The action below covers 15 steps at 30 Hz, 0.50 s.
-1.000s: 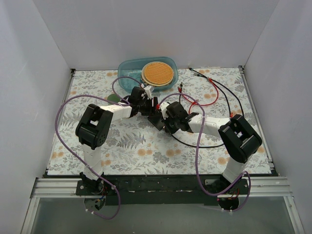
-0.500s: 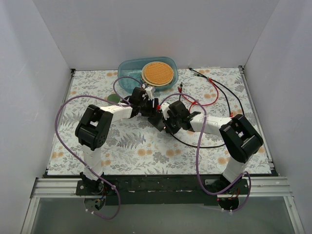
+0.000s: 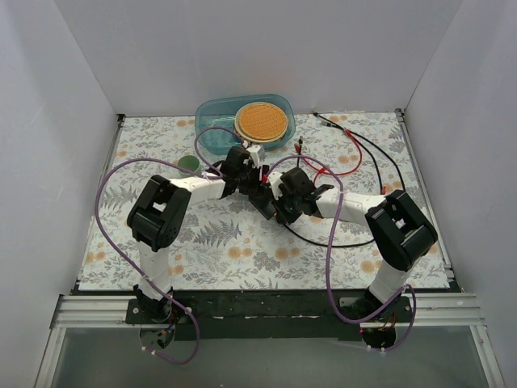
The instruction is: Insert the plug into the switch port
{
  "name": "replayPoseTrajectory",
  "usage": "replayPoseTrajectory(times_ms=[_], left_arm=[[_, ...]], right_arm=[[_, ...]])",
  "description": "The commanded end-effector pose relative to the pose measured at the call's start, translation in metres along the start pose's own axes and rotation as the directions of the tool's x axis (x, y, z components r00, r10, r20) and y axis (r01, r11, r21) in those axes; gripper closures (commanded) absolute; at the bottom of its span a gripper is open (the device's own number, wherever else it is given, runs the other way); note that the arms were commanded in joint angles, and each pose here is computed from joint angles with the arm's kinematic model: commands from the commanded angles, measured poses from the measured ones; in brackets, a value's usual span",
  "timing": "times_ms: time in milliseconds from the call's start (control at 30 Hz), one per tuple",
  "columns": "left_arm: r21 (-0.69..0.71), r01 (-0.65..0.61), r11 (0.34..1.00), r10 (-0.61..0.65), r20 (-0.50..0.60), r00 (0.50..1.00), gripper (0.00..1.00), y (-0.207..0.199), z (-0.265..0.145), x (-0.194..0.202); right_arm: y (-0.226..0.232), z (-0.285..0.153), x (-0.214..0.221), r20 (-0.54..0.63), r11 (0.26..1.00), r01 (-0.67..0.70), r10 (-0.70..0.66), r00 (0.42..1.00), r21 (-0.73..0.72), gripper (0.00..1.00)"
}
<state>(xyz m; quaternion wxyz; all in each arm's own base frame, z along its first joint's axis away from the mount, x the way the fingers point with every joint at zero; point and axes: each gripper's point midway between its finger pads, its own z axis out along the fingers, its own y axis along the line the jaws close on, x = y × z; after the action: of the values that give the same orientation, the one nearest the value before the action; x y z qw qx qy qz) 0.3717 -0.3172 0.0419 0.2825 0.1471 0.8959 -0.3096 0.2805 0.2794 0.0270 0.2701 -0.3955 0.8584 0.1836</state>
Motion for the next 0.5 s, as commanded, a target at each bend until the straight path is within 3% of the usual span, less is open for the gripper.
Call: replayPoseTrajectory(times_ms=[0, 300, 467], left_arm=[[0.441, 0.250, 0.862, 0.038, -0.548, 0.836, 0.70, -0.166, -0.068, 0.138], [0.339, 0.247, 0.908, -0.047, -0.504, 0.862, 0.64, -0.142, -0.064, 0.132], [0.245, 0.325, 0.914, -0.163, -0.512, 0.844, 0.57, -0.113, -0.061, 0.131]], right_arm=[[-0.021, -0.050, -0.195, 0.639, 0.986, 0.056, -0.145, 0.755, 0.158, 0.99], [-0.029, -0.044, -0.182, 0.591, 0.984, 0.012, -0.116, 0.798, 0.178, 0.99], [-0.030, -0.041, -0.171, 0.546, 0.984, 0.003, -0.099, 0.832, 0.175, 0.99]])
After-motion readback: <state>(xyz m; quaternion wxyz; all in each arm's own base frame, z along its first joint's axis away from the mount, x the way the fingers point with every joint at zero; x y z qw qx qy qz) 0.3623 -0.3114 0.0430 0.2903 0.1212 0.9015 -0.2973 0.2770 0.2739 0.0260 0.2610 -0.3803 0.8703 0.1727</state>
